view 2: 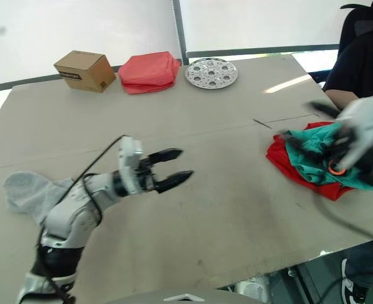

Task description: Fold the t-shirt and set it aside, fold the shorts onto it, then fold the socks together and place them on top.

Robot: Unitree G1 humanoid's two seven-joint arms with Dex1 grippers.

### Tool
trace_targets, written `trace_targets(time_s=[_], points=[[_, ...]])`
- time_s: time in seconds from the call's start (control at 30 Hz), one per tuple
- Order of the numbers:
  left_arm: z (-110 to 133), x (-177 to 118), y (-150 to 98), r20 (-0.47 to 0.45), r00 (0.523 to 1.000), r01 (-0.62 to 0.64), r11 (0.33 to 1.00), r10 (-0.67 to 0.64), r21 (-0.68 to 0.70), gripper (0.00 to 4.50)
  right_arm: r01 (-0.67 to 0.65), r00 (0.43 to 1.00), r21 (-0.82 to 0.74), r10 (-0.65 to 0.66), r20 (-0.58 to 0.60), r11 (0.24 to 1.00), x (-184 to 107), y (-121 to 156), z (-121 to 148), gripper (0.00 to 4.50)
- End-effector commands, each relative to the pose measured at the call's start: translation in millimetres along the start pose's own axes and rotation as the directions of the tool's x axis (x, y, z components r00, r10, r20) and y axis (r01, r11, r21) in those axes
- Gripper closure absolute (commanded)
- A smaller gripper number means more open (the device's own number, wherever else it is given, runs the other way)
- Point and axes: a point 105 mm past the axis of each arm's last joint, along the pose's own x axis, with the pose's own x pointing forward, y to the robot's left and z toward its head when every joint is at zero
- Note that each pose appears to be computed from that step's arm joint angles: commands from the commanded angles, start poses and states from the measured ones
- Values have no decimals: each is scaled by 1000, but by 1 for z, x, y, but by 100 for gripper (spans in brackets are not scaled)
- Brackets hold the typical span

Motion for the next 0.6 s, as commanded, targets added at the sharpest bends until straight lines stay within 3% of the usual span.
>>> trace_targets(time_s=[0.03,0.13,0.2,0.27,0.43,0.6], points=[[2,-53,29,-46,978,-199,978,202,65,0,-181,983,28,180,31,983,27,49,-2,9],[-2,-102,42,-129,941,-301,949,312,96,0,-263,965,30,261,35,964,40,62,-10,9],[-8,-142,47,-231,898,-351,926,374,139,0,-332,943,-10,332,23,943,46,64,-14,9],[-9,-162,49,-284,871,-365,915,400,170,0,-363,931,-30,364,22,931,50,64,-15,9],[-10,-186,57,-339,814,-416,881,472,226,0,-438,898,-73,439,3,896,57,67,-25,9],[-35,-184,51,-403,775,-449,873,486,190,0,-420,907,-85,422,8,904,59,64,-28,9]])
